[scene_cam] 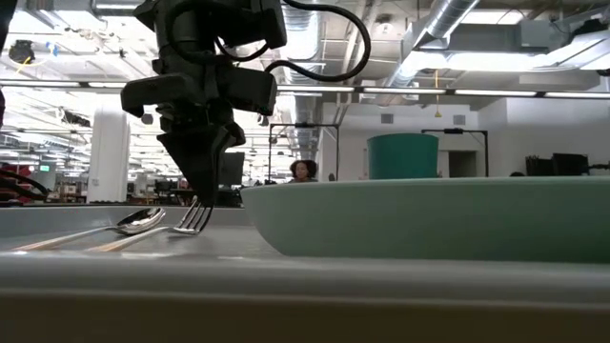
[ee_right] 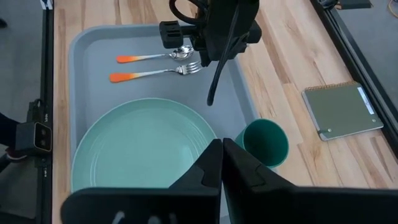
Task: Pick and place plate/cup/fork/spoon on tray
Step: Adjust the fork on the blue tray, then return to Home Position
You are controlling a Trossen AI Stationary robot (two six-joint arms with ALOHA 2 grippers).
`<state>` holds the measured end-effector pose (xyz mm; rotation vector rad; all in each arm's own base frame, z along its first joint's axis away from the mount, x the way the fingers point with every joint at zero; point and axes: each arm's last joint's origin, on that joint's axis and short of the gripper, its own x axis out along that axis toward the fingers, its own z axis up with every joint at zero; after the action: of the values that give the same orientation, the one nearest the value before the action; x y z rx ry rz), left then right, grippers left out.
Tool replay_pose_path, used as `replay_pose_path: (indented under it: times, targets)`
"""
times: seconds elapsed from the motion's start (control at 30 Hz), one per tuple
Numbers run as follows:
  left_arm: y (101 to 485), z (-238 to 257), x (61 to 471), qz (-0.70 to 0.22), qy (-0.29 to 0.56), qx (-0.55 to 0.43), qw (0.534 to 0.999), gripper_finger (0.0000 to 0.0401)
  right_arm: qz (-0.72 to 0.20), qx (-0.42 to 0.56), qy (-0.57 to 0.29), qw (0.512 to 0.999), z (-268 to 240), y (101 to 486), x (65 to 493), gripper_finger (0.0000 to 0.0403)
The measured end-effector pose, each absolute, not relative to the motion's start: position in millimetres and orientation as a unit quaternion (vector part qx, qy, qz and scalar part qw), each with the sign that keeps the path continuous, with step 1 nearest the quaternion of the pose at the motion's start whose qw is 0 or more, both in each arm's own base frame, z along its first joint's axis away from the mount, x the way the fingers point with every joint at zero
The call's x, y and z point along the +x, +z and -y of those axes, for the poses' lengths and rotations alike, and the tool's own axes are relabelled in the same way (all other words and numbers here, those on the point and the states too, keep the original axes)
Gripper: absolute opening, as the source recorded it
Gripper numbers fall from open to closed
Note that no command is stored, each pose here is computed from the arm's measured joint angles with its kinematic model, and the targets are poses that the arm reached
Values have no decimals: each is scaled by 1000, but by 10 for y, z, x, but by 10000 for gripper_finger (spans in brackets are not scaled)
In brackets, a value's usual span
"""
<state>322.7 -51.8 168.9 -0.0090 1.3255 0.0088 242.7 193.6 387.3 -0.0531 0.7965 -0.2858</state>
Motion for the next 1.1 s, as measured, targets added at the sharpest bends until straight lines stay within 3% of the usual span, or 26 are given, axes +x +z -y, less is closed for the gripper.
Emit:
replay_pose_path:
  times: [0.2,0.77,1.0,1.1]
  targets:
    - [1689,517,3227,-615,7,-7,788,14,-386,-26,-139,911,-1936,3873,2427,19]
    - [1721,517,3238,-614,31,-32,788,110,-392,-21,-132,910,-1942,3870,2426,21]
    - [2134,541,3382,-598,21,-25,801,126,-371,-37,-130,919,-1935,3916,2460,30]
    - [2447,568,3447,-591,15,-21,806,124,-358,-55,-94,928,-1906,4117,2466,33]
